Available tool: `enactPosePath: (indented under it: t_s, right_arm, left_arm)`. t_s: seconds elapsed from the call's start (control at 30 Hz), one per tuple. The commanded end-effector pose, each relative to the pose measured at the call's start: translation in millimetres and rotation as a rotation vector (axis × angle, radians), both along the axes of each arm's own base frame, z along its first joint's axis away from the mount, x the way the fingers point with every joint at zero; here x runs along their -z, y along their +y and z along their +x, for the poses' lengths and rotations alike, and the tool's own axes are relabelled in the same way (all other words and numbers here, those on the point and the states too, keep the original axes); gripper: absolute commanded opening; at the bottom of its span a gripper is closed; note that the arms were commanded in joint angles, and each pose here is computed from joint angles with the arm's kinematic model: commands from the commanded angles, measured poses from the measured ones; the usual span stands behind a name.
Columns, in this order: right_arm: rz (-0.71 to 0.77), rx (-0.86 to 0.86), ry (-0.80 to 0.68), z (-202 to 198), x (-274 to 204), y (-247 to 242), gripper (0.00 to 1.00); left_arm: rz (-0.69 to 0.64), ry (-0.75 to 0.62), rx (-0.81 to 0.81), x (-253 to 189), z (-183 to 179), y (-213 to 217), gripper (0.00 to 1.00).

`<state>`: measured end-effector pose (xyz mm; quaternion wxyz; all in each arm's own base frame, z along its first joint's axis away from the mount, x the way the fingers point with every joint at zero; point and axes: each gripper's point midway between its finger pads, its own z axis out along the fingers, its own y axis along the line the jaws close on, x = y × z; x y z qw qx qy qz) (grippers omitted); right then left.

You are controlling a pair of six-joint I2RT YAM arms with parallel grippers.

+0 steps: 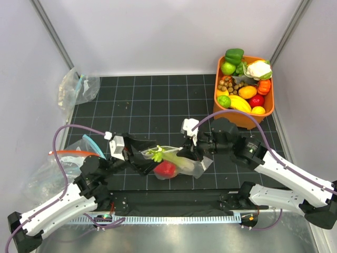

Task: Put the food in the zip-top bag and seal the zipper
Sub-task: Zip the zipper food storage bag at the center of the board.

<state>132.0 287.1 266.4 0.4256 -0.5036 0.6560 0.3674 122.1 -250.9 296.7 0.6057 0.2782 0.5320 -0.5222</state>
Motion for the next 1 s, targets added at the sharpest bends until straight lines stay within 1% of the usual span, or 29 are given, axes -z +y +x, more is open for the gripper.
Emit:
enactPosePath:
  t_s: [0.0, 0.1, 0.23, 0.33, 0.37, 0.43, 0.47, 0.53, 0.57, 0.63, 0.67, 0.73, 0.77, 0.8, 0.97]
  right_arm:
    - [0.062, -0.037, -0.041, -3.0, -18.2, 6.0, 0.01]
    - [0.063, -0.041, -0.04, -2.1, -17.2, 8.1, 0.01]
    - [0.051, -0.038, -0.033, -0.5, -13.2, 9.4, 0.01]
    - [0.048, -0.036, -0.031, 0.3, -12.1, 10.1, 0.01]
    - [0.048, -0.035, -0.032, 0.6, -12.1, 10.1, 0.01]
    - [0.048, -0.035, -0.032, 0.8, -11.9, 10.4, 0.01]
    - [0.044, -0.035, -0.029, 1.0, -10.7, 10.7, 0.01]
    - [0.044, -0.032, -0.03, 1.5, -10.6, 10.6, 0.01]
    - [0.043, -0.031, -0.03, 1.8, -10.6, 10.5, 0.01]
    - [0.042, -0.029, -0.03, 2.2, -10.1, 10.6, 0.01]
    - [0.042, -0.027, -0.029, 2.4, -10.1, 10.6, 0.01]
    - [0.037, -0.023, -0.027, 3.3, -9.1, 10.5, 0.01]
    - [0.038, -0.021, -0.028, 3.4, -9.3, 10.8, 0.01]
    - [0.035, -0.02, -0.026, 3.9, -8.6, 10.6, 0.01]
    - [0.039, -0.039, -0.019, 0.1, -9.2, 11.3, 0.01]
  left_arm:
    - [-0.075, -0.026, -0.049, -25.4, 4.3, 8.5, 0.85]
    - [-0.065, 0.01, -0.11, -23.3, 14.6, 12.9, 0.87]
    - [-0.056, 0.033, -0.174, -23.0, 22.7, 21.0, 0.87]
    - [-0.066, 0.015, -0.188, -28.2, 20.9, 27.2, 0.72]
    - [-0.065, 0.007, -0.186, -29.3, 19.7, 28.2, 0.64]
    - [-0.058, 0.005, -0.182, -31.3, 18.1, 28.5, 0.57]
    - [-0.054, 0.001, -0.174, -31.6, 17.0, 27.5, 0.5]
    - [-0.047, -0.011, -0.15, -32.8, 13.5, 24.7, 0.44]
    - [-0.041, -0.014, -0.139, -33.4, 12.5, 22.7, 0.34]
    - [-0.014, -0.01, -0.114, -30.0, 11.9, 16.2, 0.25]
    - [-0.005, -0.022, -0.08, -32.0, 7.1, 12.5, 0.17]
    - [0.02, -0.014, -0.055, -28.1, 6.8, 5.7, 0.09]
    - [0.021, -0.021, -0.044, -31.8, 5.2, 4.6, 0.02]
    - [0.038, -0.013, -0.04, -28.0, 6.1, 2.1, 0.01]
    - [0.09, 0.011, -0.093, -22.9, 14.8, 3.8, 0.0]
